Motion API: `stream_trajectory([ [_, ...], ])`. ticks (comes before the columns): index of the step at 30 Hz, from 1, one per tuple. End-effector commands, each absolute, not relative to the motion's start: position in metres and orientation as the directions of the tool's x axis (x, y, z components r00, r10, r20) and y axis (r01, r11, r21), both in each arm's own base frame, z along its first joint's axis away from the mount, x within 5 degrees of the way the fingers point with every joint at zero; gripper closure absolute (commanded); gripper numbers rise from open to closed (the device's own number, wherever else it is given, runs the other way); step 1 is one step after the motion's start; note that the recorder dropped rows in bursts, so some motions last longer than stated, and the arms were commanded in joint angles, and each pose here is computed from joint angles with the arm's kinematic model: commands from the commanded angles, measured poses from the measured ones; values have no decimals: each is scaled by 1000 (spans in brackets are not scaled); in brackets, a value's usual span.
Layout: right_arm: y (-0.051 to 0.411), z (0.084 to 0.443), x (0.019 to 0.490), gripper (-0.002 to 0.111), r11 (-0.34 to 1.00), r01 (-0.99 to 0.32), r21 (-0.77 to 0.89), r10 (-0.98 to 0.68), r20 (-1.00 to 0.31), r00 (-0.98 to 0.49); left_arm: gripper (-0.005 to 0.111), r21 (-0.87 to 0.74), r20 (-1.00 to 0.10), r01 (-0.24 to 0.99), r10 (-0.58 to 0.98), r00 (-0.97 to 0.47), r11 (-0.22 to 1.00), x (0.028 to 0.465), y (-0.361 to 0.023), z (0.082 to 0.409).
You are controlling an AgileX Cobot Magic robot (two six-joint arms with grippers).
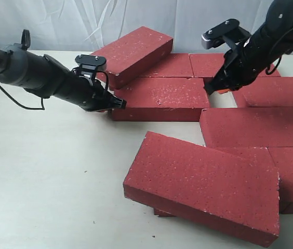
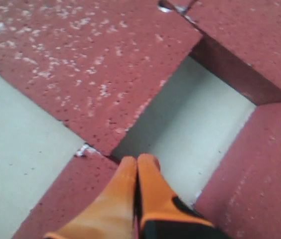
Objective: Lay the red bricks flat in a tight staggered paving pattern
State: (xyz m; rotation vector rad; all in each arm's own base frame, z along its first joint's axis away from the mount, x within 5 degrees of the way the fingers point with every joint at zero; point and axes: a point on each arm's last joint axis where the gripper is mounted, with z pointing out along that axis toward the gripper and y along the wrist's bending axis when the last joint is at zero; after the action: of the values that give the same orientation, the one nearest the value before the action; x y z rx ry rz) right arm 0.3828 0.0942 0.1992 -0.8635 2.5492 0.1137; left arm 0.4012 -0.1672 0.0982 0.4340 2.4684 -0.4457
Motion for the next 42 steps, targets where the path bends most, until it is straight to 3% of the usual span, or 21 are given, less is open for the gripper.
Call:
stream_trajectory([
  [1,82,202,386,109,829,-555,-66,-522,-447,-727,107,-212,-613,382,182,-769,899,401,-176,99],
  [14,84,203,386,109,843,-537,-25,-487,-460,-742,107,-223,-622,401,187,-760,888,395,-195,102],
  [32,85,203,386,109,842,-539,-23,-487,-462,-741,107,-196,-648,492,264,-714,848,388,-187,132],
  [42,86,203,386,109,846,-534,-9,-475,-468,-745,107,-219,-640,466,234,-732,857,387,-187,132],
])
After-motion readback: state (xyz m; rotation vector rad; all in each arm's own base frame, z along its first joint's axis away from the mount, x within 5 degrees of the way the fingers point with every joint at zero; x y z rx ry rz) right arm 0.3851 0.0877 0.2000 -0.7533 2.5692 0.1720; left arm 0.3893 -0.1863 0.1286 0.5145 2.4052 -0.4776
